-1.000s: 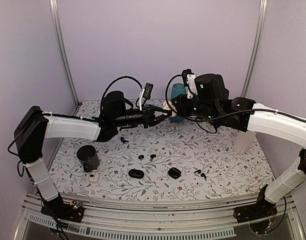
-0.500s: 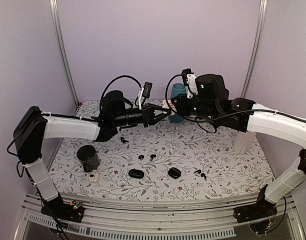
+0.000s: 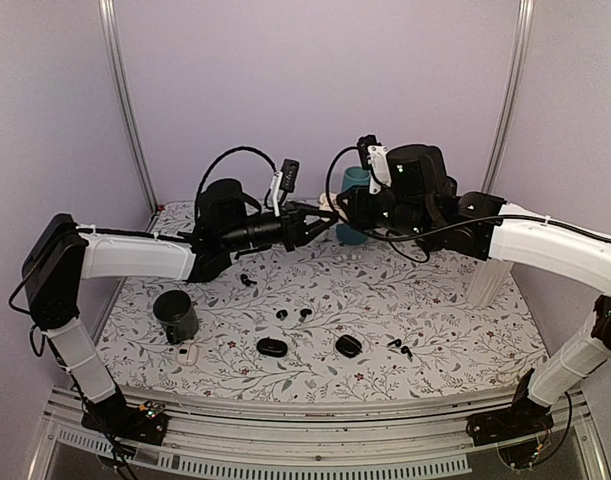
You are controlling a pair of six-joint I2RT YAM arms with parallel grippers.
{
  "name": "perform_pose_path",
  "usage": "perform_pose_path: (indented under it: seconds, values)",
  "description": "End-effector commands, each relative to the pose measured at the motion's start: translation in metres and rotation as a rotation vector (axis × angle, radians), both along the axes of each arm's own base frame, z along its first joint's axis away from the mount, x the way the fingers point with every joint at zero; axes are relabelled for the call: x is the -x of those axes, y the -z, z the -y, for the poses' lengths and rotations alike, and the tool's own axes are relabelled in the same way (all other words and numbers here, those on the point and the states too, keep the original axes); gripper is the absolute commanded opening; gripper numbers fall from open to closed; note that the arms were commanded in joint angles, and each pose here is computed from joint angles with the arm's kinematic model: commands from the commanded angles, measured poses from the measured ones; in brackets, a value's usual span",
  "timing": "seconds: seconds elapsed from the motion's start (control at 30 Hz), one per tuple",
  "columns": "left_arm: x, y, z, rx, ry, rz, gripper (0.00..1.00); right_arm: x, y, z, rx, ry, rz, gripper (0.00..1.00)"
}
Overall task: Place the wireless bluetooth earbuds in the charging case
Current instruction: Insert the right earbud into the right side groove of the charging case, then close the charging case with the earbuds.
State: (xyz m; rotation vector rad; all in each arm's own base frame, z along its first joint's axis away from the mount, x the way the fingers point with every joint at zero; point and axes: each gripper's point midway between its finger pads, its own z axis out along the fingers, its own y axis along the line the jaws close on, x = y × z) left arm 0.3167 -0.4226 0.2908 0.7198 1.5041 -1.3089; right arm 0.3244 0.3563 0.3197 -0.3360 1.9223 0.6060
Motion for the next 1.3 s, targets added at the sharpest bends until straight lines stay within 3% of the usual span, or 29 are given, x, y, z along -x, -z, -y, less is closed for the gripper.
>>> perform_pose_path:
  seconds: [0.0,0.2,0.57,0.8,1.07,1.27]
  values:
    - [0.004,-0.043,-0.01,0.072,-0.042,0.132,0.0,0.016,0.017,-0.022,0.013,-0.104,-0.078,0.16]
    - [0.008,-0.043,-0.009,0.064,-0.035,0.157,0.0,0.017,0.015,-0.025,0.003,-0.115,-0.09,0.18]
    - [0.014,-0.039,-0.012,0.05,-0.024,0.173,0.0,0.018,-0.01,-0.017,-0.051,-0.102,-0.074,0.4]
    - [0.016,-0.038,-0.015,0.033,-0.014,0.179,0.0,0.017,-0.038,0.004,-0.134,-0.111,-0.044,0.49]
    - [0.028,-0.044,-0.018,0.008,0.036,0.215,0.0,0.023,-0.065,0.024,-0.279,-0.241,0.002,0.62]
    - [0.048,-0.057,-0.02,0.017,0.119,0.26,0.0,0.047,-0.081,0.013,-0.373,-0.482,0.039,0.71]
